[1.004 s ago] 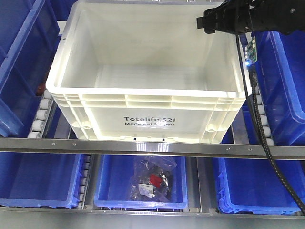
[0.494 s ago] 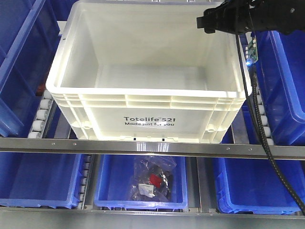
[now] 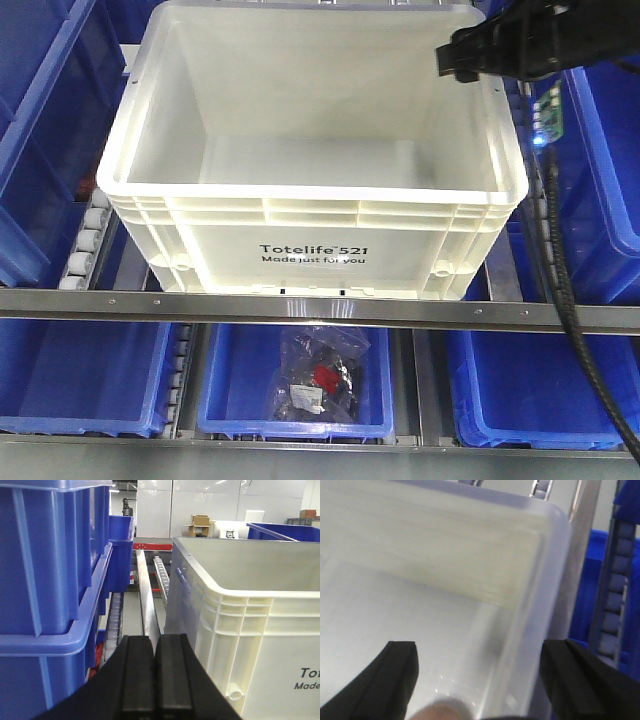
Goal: Place moving items into box and shelve
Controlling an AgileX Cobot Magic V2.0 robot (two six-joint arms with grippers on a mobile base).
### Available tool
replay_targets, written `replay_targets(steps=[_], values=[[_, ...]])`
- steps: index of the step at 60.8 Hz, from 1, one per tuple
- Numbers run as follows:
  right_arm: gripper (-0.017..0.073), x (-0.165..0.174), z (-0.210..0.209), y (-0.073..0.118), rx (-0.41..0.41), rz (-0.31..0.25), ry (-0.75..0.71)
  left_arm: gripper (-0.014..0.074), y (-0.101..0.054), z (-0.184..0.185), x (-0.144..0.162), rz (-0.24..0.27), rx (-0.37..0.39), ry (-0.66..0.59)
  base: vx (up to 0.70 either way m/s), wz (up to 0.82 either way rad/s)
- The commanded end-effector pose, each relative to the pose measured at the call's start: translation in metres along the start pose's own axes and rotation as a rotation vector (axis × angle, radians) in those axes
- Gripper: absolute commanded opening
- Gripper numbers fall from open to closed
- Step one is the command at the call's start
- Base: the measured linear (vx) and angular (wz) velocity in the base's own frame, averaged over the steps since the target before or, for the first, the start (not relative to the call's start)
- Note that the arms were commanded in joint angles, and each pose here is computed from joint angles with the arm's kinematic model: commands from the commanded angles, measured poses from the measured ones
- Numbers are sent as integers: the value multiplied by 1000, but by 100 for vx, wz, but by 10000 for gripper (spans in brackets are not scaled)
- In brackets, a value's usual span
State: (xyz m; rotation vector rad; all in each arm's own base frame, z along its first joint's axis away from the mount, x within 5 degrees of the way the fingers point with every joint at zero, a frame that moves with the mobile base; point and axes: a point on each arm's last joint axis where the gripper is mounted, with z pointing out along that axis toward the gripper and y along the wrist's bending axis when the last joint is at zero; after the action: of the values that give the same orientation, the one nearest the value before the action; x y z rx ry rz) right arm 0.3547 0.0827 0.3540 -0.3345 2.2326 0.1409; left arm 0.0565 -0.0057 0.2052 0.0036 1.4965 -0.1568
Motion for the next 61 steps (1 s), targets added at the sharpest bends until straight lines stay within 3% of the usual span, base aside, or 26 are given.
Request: replay_targets(steps=[1,15,21,26,35,43,48,61], values=[[550,-15,-43,-10,36,1,-123,-6,0,-1,-2,-9,7,-80,0,0],[550,52,-96,-23,123,66,-283,-6,0,-1,-2,-9,7,-80,0,0],[534,83,-123,-32,221,-4,-305,-6,0,-1,-2,-9,7,-80,0,0],[505,115,-144,-36,298,15,-375,-6,0,-1,-2,-9,7,-80,0,0],[351,171,-167,-31,436,2,-624,-6,0,-1,-2,-9,7,-80,0,0],[143,221,-164,-17,494,-124,-761,-6,0,-1,-2,-9,7,-80,0,0],[-8,246,-155,-12,491,-140,-738,-6,0,-1,-2,-9,7,-80,0,0],[-12,293,-140,-5,476,-91,-722,-6,0,-1,-2,-9,7,-80,0,0]])
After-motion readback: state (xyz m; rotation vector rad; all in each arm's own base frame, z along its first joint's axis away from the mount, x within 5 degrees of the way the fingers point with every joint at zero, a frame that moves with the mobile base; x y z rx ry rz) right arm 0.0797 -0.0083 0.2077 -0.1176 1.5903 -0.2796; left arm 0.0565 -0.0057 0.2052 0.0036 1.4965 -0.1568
